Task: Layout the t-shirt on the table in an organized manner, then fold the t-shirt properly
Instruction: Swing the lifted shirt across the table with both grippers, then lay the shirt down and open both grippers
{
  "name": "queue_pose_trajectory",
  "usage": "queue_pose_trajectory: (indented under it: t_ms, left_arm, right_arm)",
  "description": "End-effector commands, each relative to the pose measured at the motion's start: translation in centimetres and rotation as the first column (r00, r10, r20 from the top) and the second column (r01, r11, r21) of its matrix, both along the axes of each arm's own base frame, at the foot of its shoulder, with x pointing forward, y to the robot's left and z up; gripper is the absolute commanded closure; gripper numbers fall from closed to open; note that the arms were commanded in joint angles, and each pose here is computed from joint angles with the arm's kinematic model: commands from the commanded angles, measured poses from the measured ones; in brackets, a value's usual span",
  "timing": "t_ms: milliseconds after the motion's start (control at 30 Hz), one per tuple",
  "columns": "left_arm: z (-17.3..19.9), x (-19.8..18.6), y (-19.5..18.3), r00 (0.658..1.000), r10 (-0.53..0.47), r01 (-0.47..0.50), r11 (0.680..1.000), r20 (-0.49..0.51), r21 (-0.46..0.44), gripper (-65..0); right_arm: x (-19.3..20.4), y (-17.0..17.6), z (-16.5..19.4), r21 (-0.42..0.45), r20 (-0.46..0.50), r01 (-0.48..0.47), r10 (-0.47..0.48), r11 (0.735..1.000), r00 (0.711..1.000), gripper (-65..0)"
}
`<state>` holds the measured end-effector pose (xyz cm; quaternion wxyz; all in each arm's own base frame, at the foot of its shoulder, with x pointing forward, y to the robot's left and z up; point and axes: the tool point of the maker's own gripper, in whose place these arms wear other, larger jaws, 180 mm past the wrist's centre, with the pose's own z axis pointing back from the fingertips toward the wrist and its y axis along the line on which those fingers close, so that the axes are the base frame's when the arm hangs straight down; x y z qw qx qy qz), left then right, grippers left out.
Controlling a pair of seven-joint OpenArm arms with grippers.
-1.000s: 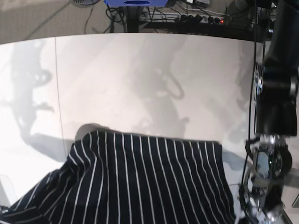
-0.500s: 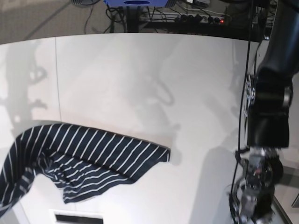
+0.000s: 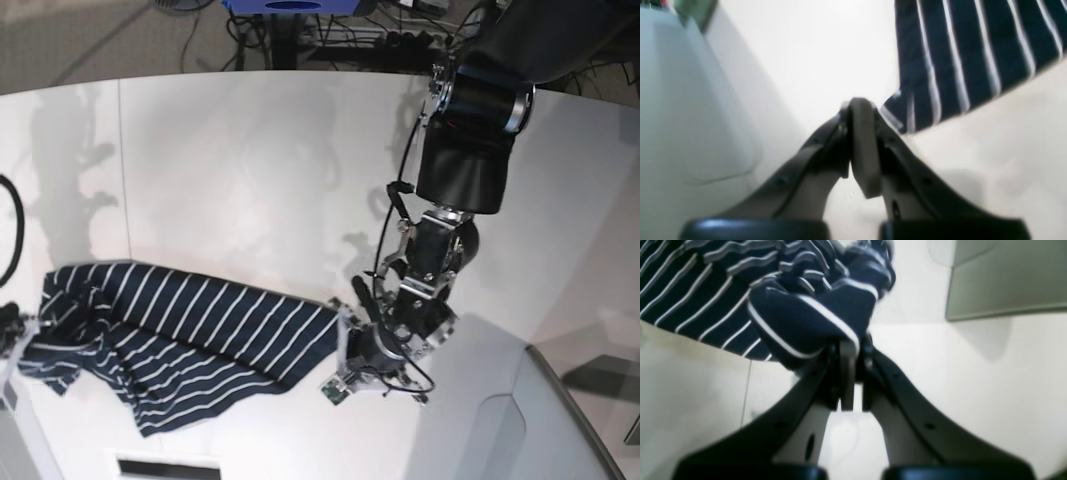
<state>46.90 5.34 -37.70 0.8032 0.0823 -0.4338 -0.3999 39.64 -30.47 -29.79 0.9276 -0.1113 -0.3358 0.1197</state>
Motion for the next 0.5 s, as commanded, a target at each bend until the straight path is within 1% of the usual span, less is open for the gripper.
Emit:
queue_pose_trajectory:
  t_ms: [0, 67, 100, 200, 300, 400, 467]
  left_arm:
    - [1.2, 1.3, -1.2, 0.999, 0.007, -0.004, 0.998, 0.045, -0.063, -7.1]
    - [-0.1, 1.9, -2.4, 0.998, 0.026, -0.015, 0.985, 0.065, -0.171, -14.8]
    - [-0.9, 2.0, -3.0, 0.997, 0.04, -0.023, 0.974, 0.068, -0.224, -16.8]
    - [-2.9, 2.2, -4.0, 0.997, 0.069, -0.051, 0.945, 0.043, -0.324, -16.9]
    - [-4.8, 1.7, -4.9, 0.998, 0.058, -0.054, 0.927, -0.001, -0.37, -16.9]
    - [-4.5, 1.5, -5.4, 0.999, 0.04, -0.025, 0.91, 0.027, -0.414, -17.1]
    - [-4.1, 1.9, -5.4, 0.998, 0.04, -0.021, 0.909, 0.038, -0.416, -17.4]
  right_arm:
    - [0.9, -1.0, 2.2, -0.022, 0.062, 0.011, -0.01, 1.0, 0.998, 0.0]
    - [0.4, -1.0, 1.5, -0.023, 0.045, 0.011, -0.01, 1.0, 0.999, 0.0]
    - [0.1, -1.0, 1.1, -0.023, 0.036, 0.01, -0.01, 1.0, 0.999, 0.0]
    - [-0.5, -1.2, 0.4, -0.027, 0.017, 0.013, -0.012, 1.0, 1.0, 0.0]
    - [-0.8, -1.3, 0.0, -0.028, 0.005, 0.014, -0.014, 1.0, 1.0, 0.0]
    - [-1.3, -1.3, -0.7, -0.028, -0.012, 0.014, -0.014, 1.0, 1.0, 0.0]
    - [-1.9, -1.1, -1.5, -0.024, -0.03, 0.012, -0.013, 1.0, 0.999, 0.0]
